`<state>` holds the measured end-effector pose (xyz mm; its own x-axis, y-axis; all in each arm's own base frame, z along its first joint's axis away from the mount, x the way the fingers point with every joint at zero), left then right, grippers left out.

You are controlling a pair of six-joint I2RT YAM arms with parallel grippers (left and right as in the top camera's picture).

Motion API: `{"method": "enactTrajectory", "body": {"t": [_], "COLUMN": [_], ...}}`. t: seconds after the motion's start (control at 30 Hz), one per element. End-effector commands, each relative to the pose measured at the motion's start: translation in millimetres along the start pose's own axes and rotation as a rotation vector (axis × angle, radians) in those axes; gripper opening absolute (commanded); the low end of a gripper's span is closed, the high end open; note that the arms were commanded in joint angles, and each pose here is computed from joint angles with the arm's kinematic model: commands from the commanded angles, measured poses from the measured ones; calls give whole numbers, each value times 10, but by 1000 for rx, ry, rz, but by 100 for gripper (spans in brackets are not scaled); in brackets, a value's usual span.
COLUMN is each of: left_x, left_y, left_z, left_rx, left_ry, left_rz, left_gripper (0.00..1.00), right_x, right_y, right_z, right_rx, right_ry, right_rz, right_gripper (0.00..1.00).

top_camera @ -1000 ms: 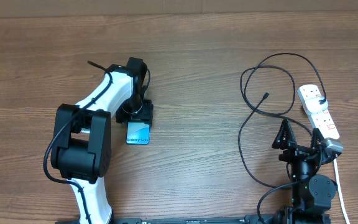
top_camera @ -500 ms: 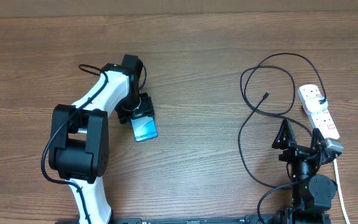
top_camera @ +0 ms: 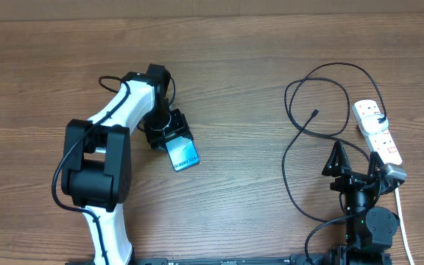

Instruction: Plug charger to phone and switch on socket

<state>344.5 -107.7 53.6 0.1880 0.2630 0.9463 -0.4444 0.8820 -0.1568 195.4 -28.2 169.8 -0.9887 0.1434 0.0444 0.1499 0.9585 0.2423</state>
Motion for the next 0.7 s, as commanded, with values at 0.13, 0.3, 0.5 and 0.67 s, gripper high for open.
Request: {"method": "enactTrajectory", "body": {"t": [0.13,0.3,0.5,0.67], "left_x": [242,411,418,421], "left_y": [-175,-244,-238,-206], "left_z": [36,31,45,88], "left_rx": [-57,-84,-82,-91], "left_ry": [53,42,49,71], "left_rz": [2,10,6,-8], "left_gripper": [52,52,52,52], "right_x": [-5,-5,-5,-5], "right_y": [5,5,5,5], "right_z": [28,28,28,28], "right_rx": [8,8,8,8], "right_ry": [3,3,3,3], "right_rz": [-8,-8,-8,-8], "right_gripper": [100,100,100,100]}}
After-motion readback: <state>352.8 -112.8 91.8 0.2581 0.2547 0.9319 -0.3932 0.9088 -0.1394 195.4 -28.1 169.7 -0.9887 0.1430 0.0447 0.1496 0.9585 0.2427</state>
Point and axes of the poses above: each gripper's point midway between its finger pads, its own x axis back along the fingers, its own y axis along the line the jaws close on, z = x × y, the point moved 5 cm from there along x, back along the fingers, and after that the axes turned 6 degrees about x, right-handed, at the moved point
